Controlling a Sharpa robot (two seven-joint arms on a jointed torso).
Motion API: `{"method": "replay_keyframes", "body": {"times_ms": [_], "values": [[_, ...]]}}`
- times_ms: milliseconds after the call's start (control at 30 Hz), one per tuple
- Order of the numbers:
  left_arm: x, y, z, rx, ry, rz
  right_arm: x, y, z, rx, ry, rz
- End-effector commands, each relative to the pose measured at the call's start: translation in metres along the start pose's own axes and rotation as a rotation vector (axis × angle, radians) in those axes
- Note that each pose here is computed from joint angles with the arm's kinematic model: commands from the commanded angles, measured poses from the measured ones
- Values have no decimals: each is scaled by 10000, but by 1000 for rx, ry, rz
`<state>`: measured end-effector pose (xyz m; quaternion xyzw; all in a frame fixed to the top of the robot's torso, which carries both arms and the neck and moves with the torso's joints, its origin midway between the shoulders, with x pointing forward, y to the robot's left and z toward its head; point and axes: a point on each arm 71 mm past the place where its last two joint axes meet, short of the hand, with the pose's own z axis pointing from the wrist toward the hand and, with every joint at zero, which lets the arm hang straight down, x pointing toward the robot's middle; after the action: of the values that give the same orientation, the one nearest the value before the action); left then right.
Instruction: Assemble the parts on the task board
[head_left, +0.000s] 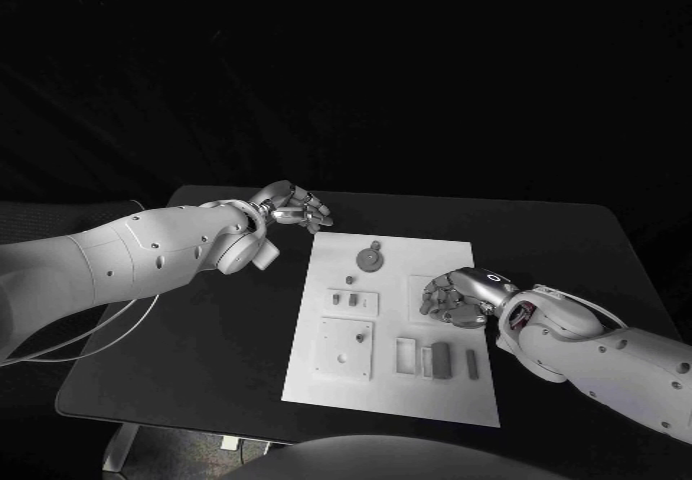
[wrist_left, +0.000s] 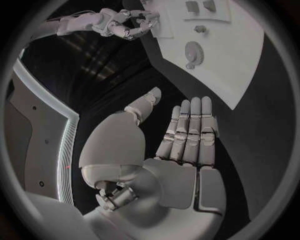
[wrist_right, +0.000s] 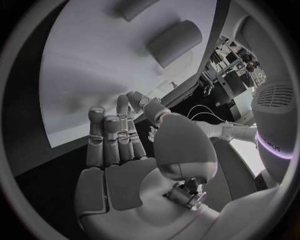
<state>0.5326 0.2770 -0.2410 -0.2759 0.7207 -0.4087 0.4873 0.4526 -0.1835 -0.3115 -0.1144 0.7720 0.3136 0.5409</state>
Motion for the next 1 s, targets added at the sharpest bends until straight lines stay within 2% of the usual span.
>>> {"method": "replay_keyframes", "body": {"times_ms": [33,667,1000], "values": [[7,-19,5,9,3,-8,23,26,3,-16,22,-6],[9,-16,4,6,9,-9,34,82,50,-20,13,11],[9,-15,6,5,11,-9,27,106,74,-15,-9,9]]}}
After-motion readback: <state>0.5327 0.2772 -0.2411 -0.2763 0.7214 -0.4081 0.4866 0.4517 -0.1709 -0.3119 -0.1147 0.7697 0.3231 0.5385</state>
